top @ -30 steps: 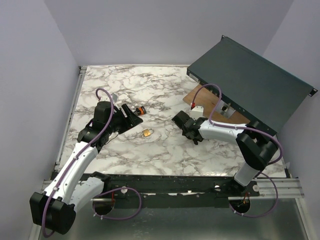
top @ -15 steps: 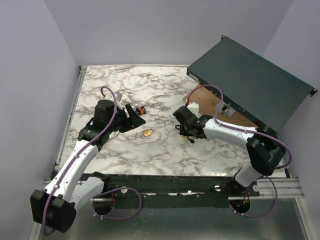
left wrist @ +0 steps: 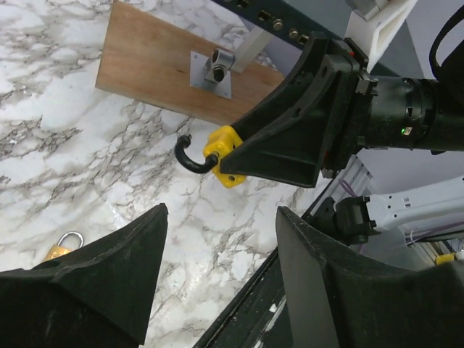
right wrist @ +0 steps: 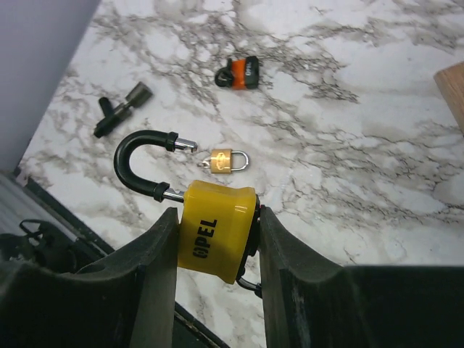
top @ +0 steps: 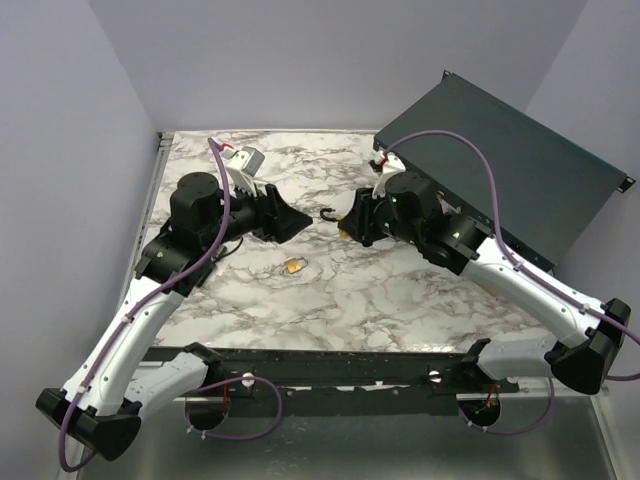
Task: Lock with the key
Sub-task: Pick up the lock from the center of the board.
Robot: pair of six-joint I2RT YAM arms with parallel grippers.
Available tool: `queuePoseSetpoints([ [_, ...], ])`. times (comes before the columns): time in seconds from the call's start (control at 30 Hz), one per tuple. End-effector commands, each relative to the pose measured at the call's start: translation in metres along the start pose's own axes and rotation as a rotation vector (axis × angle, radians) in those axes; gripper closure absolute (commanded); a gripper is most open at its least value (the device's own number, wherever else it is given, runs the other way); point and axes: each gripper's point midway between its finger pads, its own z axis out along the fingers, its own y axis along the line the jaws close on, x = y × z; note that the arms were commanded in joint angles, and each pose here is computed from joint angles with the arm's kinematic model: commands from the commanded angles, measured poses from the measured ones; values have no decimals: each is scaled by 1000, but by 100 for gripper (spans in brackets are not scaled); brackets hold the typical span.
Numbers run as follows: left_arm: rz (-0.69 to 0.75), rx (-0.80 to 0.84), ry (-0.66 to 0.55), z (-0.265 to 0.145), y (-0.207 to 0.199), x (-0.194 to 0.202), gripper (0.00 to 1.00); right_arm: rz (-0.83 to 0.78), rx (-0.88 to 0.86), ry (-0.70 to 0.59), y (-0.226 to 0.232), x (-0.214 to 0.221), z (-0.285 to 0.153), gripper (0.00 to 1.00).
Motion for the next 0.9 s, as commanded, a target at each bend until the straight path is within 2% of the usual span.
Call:
queuePoseSetpoints([
  [0.0,71,57,14,-3,-20,-9,41,-87,-189,-74,37,-27,-31,99],
  [0.27,155,101,29,-5,-35,-14,45,-126,-363,-74,69,-30,-53,99],
  [0.43,251,254,87,-9,-57,-1,47,-140,-462,-45,89,-34,-69,99],
  [0.6,319,381,97,-25,-81,1,48,-139,-577,-43,109,-45,-99,99],
  [0.87,353,492,87,-44,-106,-2,50,-126,-584,-66,115,-63,-116,99],
])
